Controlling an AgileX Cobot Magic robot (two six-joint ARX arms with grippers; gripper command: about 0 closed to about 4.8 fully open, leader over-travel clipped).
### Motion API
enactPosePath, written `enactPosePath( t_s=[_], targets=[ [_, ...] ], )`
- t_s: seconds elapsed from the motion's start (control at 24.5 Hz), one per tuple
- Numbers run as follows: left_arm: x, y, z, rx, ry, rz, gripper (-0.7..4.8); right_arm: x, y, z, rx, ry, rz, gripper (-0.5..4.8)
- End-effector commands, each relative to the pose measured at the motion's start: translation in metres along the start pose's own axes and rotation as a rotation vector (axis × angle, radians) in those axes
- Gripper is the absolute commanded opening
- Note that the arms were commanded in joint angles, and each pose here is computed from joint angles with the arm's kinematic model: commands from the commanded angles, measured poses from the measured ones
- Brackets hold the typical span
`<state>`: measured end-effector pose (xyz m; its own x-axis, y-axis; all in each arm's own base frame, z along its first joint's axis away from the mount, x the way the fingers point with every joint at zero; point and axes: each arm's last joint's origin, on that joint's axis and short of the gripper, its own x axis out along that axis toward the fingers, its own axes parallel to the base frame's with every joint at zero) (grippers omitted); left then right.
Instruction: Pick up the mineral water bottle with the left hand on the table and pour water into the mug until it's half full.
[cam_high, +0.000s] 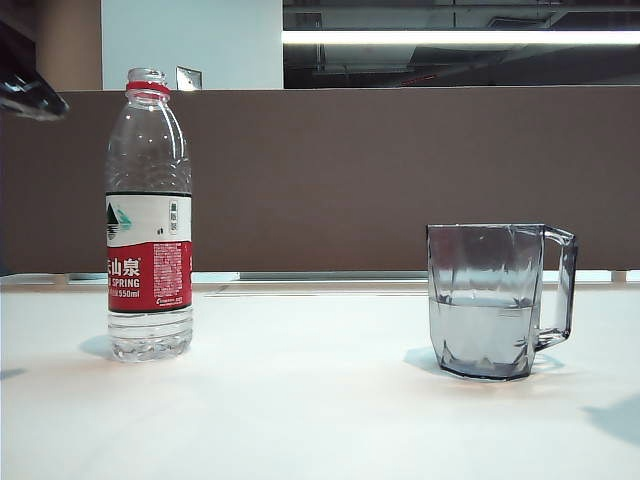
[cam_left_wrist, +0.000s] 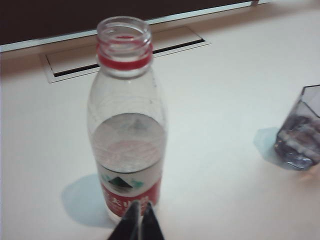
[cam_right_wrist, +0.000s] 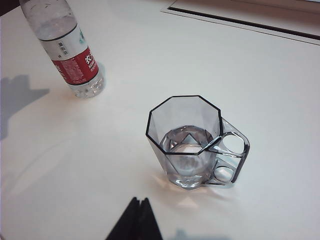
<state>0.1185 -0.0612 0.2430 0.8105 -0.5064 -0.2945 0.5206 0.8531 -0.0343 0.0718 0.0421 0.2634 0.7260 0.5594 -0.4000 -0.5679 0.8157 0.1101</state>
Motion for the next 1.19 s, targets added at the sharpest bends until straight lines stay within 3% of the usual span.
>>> enactPosePath(
  t_s=[0.04, 0.25, 0.7, 1.19],
  targets=[
    [-0.015, -0.002, 0.001, -0.001, -0.067, -0.018, -0.06, -0.002, 0.001, 0.003, -0.005, -0.022, 0.01, -0.01],
    [-0.027, -0.003, -0.003, 0.01, -0.164, -0.015, -0.06, -0.002, 0.001, 0.003, -0.005, -0.022, 0.01, -0.01],
    [-0.037, 0.002, -0.017, 0.008, -0.379, 0.15, -0.06, -0.002, 0.001, 0.003, -0.005, -0.022, 0.01, -0.01],
    [-0.035, 0.024, -0.04, 0.012, -0.42, 0.293, -0.06, -0.002, 0.001, 0.003, -0.005, -0.022, 0.01, -0.01]
  ],
)
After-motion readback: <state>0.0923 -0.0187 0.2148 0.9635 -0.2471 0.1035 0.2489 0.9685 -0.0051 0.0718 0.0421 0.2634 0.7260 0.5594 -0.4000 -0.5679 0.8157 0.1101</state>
